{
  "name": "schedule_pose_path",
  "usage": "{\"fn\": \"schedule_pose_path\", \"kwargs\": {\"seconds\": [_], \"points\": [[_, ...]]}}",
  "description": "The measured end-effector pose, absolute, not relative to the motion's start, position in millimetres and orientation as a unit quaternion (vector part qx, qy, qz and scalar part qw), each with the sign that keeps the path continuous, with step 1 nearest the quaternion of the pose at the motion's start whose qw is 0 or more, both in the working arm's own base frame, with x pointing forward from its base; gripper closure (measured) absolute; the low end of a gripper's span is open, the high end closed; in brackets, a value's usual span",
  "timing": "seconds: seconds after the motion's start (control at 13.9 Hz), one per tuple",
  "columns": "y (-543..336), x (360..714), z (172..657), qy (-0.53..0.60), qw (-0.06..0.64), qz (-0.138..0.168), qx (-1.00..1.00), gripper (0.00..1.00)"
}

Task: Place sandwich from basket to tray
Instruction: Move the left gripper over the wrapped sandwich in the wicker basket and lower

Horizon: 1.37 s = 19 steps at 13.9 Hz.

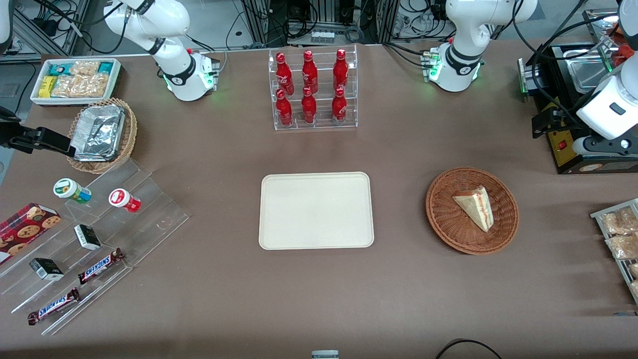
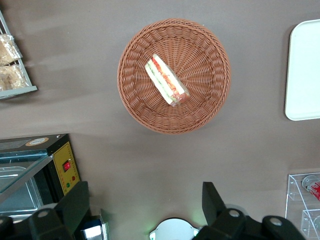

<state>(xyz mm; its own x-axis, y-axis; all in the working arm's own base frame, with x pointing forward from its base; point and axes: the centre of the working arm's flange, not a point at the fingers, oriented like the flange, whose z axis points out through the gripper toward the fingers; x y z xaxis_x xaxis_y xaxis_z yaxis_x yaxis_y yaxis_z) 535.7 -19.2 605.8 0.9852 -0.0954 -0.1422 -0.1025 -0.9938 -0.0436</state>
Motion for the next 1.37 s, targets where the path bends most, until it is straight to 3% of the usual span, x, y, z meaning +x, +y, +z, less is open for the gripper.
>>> {"fn": "schedule_pose_path", "kwargs": {"seconds": [0.72,1.08,1.37], "points": [[-22,545,590,0.022,0.042,0.073,-0.996,0.0],[-28,561,527,-0.132,0.031,0.059,-0.989,0.0],[-33,557,444,-0.255,0.028,0.037,-0.966,0.0]]}}
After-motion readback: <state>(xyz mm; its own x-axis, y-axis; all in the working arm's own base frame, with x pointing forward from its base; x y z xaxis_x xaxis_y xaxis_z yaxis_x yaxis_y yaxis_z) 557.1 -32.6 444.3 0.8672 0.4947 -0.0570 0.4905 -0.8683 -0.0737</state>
